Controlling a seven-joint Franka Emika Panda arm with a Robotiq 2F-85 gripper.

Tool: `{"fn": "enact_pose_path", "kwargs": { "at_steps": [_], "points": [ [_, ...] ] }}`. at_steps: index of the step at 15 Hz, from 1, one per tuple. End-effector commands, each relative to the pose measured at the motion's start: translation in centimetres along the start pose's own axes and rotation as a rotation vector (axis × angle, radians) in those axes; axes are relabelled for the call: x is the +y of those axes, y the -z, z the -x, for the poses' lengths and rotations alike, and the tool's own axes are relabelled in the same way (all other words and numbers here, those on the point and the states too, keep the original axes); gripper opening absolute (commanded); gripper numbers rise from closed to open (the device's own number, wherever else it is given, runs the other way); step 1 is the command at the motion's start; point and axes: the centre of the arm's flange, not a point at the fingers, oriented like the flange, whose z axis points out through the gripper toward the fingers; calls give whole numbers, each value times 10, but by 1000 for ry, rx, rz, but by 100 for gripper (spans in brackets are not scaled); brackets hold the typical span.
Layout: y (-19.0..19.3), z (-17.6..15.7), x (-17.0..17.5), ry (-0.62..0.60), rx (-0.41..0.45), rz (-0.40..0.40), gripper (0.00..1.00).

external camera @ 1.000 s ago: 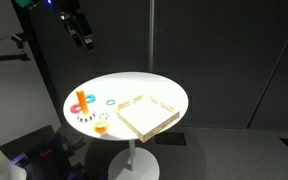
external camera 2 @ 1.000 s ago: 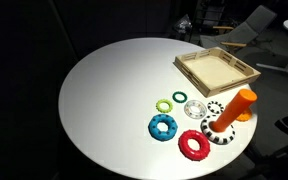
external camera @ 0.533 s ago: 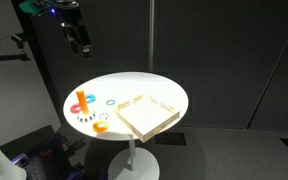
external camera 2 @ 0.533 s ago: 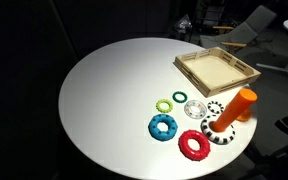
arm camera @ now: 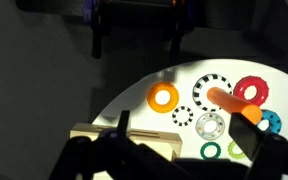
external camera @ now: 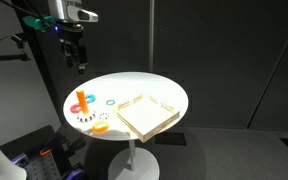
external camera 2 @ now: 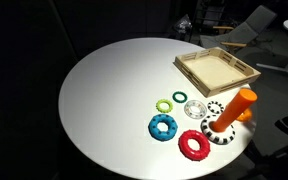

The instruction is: Pick up the orange ring and put it on the ring holder

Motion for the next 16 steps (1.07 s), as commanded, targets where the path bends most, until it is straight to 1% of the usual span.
{"fn": "enact_pose_path", "kwargs": {
  "at_steps": [1,5,9,12,16],
  "points": [
    [-26,7,2,40,-9,18,100],
    [-57,13,1,52,25,51,100],
    [-82,10,6,48,56,77,100],
    [-95,1,9,40,82,87,100],
    [-102,-14,13,29,111,91,100]
  ]
}}
